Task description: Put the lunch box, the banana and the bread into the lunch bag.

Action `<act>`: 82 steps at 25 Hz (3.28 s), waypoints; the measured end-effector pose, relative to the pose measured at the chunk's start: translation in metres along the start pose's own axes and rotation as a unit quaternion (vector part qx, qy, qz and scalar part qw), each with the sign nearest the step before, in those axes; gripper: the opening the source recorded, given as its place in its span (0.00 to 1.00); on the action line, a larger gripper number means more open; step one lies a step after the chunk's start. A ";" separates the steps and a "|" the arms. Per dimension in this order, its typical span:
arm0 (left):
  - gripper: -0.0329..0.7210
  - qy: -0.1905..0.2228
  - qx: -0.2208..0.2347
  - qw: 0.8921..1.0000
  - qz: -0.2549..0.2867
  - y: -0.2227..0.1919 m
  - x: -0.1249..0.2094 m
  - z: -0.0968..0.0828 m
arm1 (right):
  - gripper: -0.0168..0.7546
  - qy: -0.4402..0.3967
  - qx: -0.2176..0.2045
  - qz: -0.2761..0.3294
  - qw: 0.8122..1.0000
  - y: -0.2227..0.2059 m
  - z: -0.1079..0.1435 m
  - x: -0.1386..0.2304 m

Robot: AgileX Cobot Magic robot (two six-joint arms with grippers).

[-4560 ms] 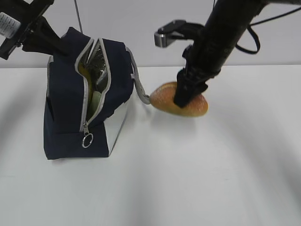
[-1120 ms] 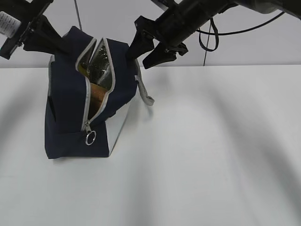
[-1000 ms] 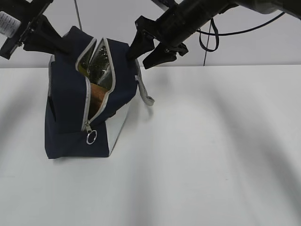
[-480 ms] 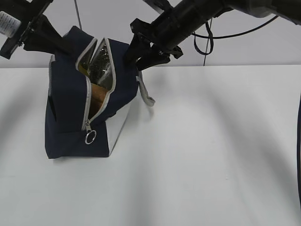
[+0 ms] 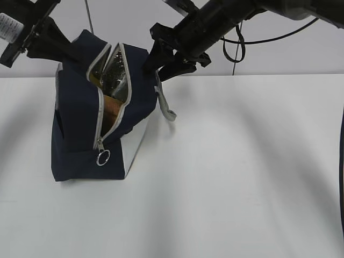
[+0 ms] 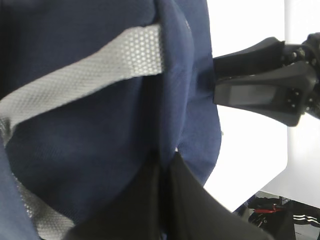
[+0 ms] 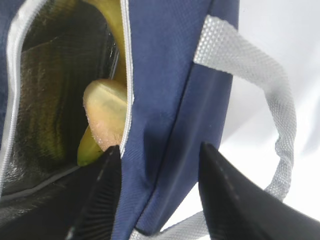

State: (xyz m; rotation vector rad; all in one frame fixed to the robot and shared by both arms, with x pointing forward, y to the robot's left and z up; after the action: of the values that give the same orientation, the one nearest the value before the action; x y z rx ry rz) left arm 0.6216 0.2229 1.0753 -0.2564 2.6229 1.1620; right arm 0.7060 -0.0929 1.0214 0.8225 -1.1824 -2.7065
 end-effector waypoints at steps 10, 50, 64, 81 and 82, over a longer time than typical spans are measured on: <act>0.04 0.000 0.000 1.000 0.000 0.000 0.000 0.000 | 0.29 -0.008 -0.002 0.014 1.000 -0.024 -0.007 0.005; 0.04 0.031 0.105 0.992 -0.061 -0.065 -0.020 -0.030 | 0.01 0.016 0.199 0.019 0.980 0.065 0.015 0.011; 0.04 0.025 0.083 0.995 -0.039 -0.080 -0.018 -0.018 | 0.01 0.017 0.195 0.030 0.980 0.055 0.008 0.013; 0.34 0.030 0.090 0.995 -0.022 -0.076 -0.016 -0.013 | 0.35 0.018 0.188 0.027 0.982 0.053 0.009 0.012; 0.43 0.031 0.090 0.995 -0.022 -0.075 -0.016 -0.012 | 0.43 0.019 0.188 0.025 0.982 0.054 0.010 0.011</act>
State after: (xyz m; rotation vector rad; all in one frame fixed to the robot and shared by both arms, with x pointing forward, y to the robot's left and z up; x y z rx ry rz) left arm 0.6550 0.1651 1.0357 -0.3165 2.7394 0.9096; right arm 0.6837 -0.1273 1.0602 0.8635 -1.7111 -2.4487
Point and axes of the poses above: a point on each arm's last joint axis where the gripper is mounted, y pointing back along that axis away from the gripper, z along the wrist's bending axis when the last joint is at zero, x = y × z, the point moved 2 cm from there along -y, pointing out along that axis toward the gripper, and after that the axes turned 1 degree about -y, right-handed, at the moved point
